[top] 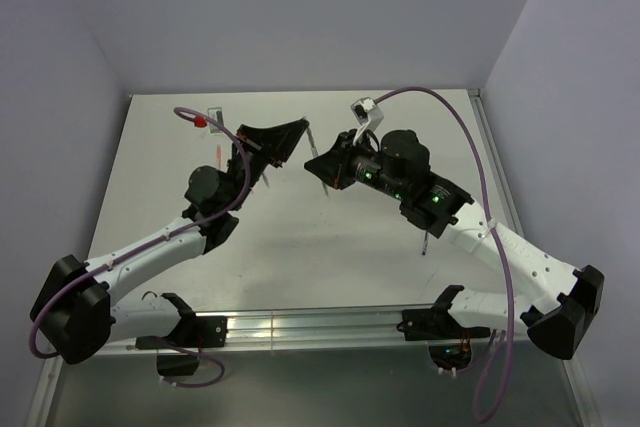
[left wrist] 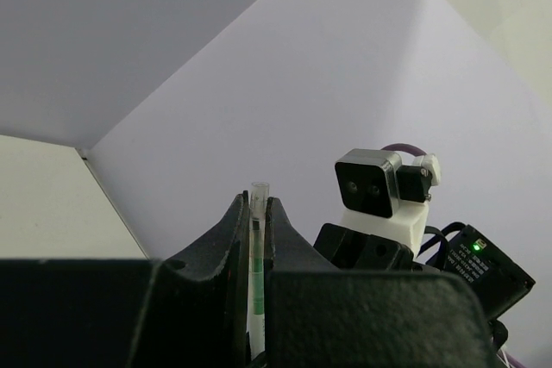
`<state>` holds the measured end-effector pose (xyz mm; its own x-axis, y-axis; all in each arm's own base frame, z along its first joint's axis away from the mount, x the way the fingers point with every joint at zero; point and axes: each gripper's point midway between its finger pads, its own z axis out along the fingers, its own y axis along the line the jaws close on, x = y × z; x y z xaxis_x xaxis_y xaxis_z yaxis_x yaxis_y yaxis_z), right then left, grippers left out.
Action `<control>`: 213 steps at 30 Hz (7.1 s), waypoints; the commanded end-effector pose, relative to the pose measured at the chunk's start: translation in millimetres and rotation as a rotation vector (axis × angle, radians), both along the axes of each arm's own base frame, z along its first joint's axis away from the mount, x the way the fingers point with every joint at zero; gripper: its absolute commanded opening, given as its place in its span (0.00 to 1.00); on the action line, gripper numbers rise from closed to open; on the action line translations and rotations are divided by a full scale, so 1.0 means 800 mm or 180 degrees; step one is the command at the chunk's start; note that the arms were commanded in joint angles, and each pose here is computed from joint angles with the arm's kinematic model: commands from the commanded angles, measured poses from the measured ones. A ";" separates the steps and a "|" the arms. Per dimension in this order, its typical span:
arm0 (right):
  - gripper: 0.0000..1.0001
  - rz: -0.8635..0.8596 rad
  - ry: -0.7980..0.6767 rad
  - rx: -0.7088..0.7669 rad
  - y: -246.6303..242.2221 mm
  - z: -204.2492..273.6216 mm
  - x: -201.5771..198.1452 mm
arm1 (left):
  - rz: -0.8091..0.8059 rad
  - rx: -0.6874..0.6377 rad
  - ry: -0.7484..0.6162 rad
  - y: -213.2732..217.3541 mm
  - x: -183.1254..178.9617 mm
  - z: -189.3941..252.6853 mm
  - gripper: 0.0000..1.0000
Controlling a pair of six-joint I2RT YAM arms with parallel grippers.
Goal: Insert the pens into the pen caps
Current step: Insert the pen cap onto the pen, then press the pen cap onto the pen.
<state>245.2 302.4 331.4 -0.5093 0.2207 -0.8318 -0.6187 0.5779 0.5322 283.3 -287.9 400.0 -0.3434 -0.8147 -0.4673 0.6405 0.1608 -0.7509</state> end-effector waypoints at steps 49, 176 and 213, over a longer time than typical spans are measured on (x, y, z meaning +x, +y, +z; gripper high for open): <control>0.00 -0.1250 -0.0683 -0.0155 -0.074 0.032 0.065 | -0.1267 0.0412 -0.0393 -0.054 -0.097 0.015 0.00; 0.00 -0.0139 -0.0977 0.0023 -0.016 0.069 -0.018 | -0.1381 0.1372 -0.1079 -0.043 -0.042 0.067 0.44; 0.00 -0.0060 -0.0951 0.0068 -0.012 0.082 -0.022 | -0.1353 0.1571 -0.1188 -0.036 -0.057 0.033 0.00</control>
<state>233.6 291.7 344.6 -0.3055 0.1499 -0.9403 -0.7014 0.6324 0.3288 251.6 -323.5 418.9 -0.4111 -0.3067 -0.8585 0.8807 0.1095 -0.4608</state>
